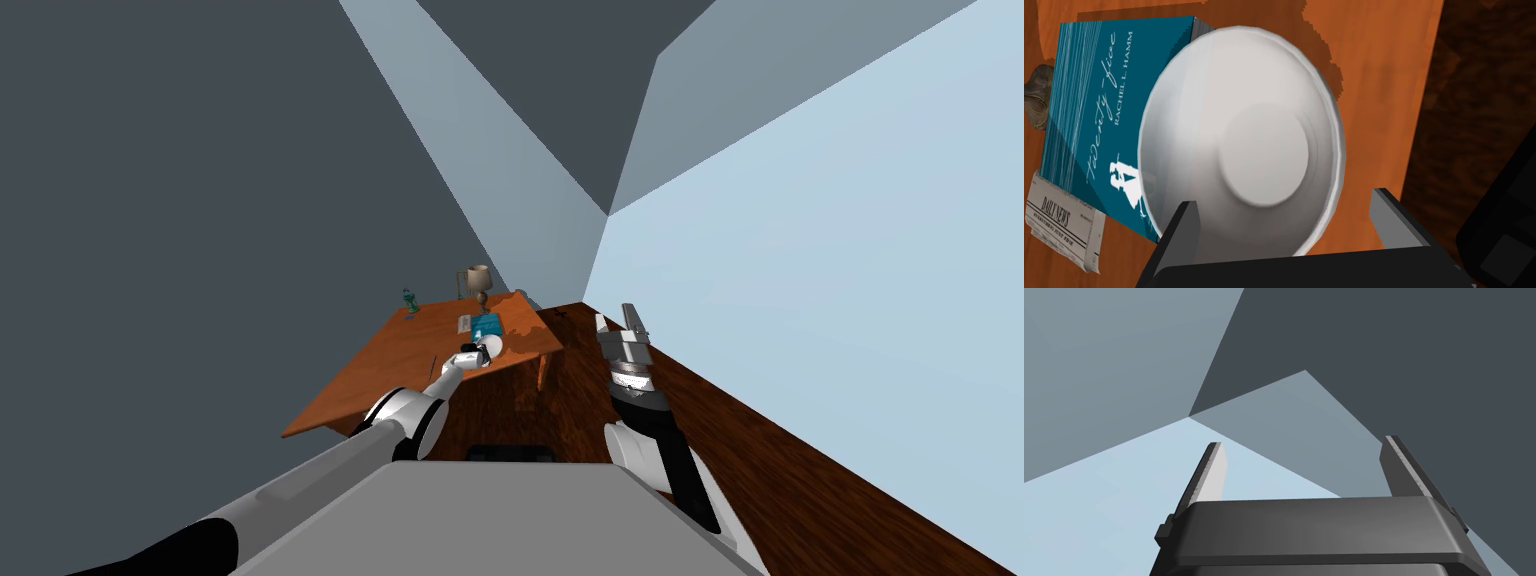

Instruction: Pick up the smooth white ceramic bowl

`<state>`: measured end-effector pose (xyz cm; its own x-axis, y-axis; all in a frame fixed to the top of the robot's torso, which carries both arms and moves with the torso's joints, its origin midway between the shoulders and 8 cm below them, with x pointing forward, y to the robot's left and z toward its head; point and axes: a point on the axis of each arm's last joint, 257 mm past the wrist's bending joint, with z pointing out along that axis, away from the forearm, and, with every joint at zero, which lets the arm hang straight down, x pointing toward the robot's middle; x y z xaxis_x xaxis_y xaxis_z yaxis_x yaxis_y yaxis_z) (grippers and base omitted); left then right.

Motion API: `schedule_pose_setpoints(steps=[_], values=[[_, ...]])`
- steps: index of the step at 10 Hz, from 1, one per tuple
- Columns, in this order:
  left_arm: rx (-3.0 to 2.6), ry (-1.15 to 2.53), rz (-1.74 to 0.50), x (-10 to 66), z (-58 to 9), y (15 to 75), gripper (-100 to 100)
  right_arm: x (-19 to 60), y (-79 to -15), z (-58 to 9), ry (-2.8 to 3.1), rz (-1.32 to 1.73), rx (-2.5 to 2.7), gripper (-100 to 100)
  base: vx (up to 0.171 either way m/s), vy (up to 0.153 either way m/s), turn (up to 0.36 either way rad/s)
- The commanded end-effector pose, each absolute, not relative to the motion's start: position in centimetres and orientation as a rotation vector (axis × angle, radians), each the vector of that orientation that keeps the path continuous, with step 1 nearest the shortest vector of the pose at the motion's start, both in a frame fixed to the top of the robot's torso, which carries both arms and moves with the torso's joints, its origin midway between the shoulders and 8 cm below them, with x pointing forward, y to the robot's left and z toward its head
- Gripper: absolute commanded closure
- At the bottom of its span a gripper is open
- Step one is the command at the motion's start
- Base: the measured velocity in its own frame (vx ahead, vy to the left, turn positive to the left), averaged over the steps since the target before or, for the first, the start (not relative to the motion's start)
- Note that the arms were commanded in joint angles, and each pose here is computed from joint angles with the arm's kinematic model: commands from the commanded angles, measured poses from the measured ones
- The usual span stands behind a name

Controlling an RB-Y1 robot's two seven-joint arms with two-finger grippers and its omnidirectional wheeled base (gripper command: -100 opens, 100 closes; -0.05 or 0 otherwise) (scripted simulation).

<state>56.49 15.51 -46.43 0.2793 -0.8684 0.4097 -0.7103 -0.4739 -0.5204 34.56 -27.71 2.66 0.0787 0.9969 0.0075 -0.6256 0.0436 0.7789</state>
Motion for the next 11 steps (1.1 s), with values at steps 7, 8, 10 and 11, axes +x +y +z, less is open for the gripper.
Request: schedule_pose_setpoints(steps=[7,8,10,11], values=[[-2.4,1.495,-0.942,54.1,-48.2,12.7,0,34.6,-27.7,2.7,0.657,1.387,0.722,0,0.03,0.006,-0.006],[-2.416,1.455,-0.936,53.8,-48.7,14.2,-100,34.6,-27.7,2.7,0.657,1.387,0.722,0,0.016,-0.004,-0.225],[-2.431,1.415,-0.93,53.5,-49.3,15.7,-100,34.6,-27.7,2.7,0.657,1.387,0.722,0,0.02,-0.003,-0.149],[-2.431,1.415,-0.93,53.5,-49.3,15.7,-100,34.6,-27.7,2.7,0.657,1.387,0.722,0,0.019,-0.003,-0.101]])
